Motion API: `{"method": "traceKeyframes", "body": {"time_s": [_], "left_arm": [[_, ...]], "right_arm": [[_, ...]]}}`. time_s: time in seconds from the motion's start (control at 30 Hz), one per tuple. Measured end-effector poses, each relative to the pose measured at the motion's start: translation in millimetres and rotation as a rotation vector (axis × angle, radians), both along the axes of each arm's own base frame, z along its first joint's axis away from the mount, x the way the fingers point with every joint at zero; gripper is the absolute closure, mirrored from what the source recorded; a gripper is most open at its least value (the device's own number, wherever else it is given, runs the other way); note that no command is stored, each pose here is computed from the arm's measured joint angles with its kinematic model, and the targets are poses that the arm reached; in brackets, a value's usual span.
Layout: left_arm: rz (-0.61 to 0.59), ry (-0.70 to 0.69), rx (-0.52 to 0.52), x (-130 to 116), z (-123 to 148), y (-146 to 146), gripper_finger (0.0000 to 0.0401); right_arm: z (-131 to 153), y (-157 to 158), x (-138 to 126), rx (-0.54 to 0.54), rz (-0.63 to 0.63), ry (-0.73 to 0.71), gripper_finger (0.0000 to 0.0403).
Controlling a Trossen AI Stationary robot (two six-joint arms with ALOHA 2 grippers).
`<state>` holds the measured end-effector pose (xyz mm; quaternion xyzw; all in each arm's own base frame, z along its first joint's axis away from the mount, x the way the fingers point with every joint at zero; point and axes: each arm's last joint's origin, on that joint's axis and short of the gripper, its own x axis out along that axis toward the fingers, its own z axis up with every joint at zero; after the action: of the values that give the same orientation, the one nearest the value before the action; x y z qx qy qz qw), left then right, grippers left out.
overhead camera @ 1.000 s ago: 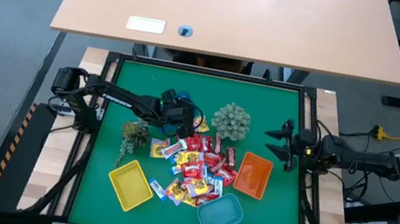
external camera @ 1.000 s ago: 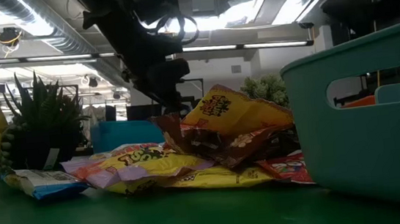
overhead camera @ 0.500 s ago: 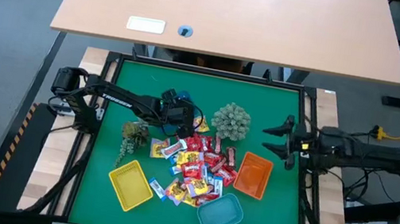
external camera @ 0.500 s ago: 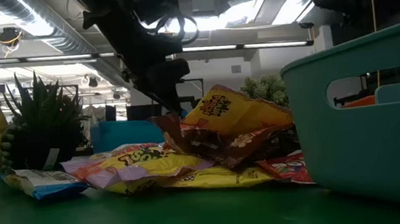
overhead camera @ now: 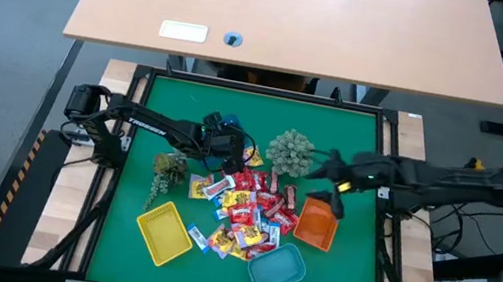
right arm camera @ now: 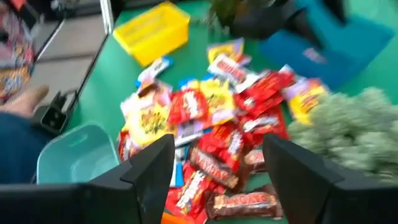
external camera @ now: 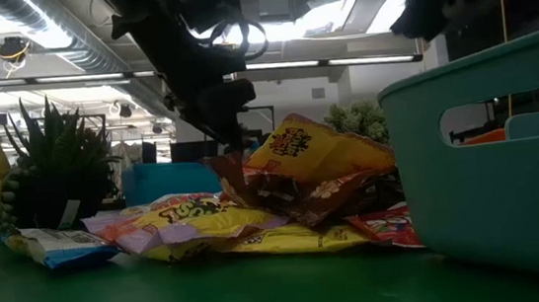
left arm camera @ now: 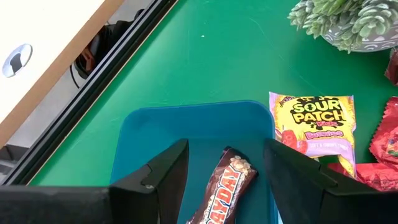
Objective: Sort candy
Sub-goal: Put the red candy into the orange bin
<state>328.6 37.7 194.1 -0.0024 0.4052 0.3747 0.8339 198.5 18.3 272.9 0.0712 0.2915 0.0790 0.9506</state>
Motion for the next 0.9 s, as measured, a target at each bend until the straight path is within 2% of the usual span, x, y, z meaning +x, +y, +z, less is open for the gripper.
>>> {"method": "traceKeyframes", "body": {"time_s": [0.37, 0.67, 0.9], "left_arm": [[0.0, 0.0, 0.0, 0, 0, 0, 0.0209], [0.0, -0.002, 0.0, 0, 0, 0, 0.0209], [0.0, -0.002, 0.0, 0, 0, 0, 0.0209]], "right_arm": [[-42, 5, 53, -0.084, 0.091, 0.218, 0.0157], [-68, 7, 82, -0.144, 0.144, 0.229, 0.0157], [-82, 8, 94, -0.133, 0.159, 0.226, 0.0157]]}}
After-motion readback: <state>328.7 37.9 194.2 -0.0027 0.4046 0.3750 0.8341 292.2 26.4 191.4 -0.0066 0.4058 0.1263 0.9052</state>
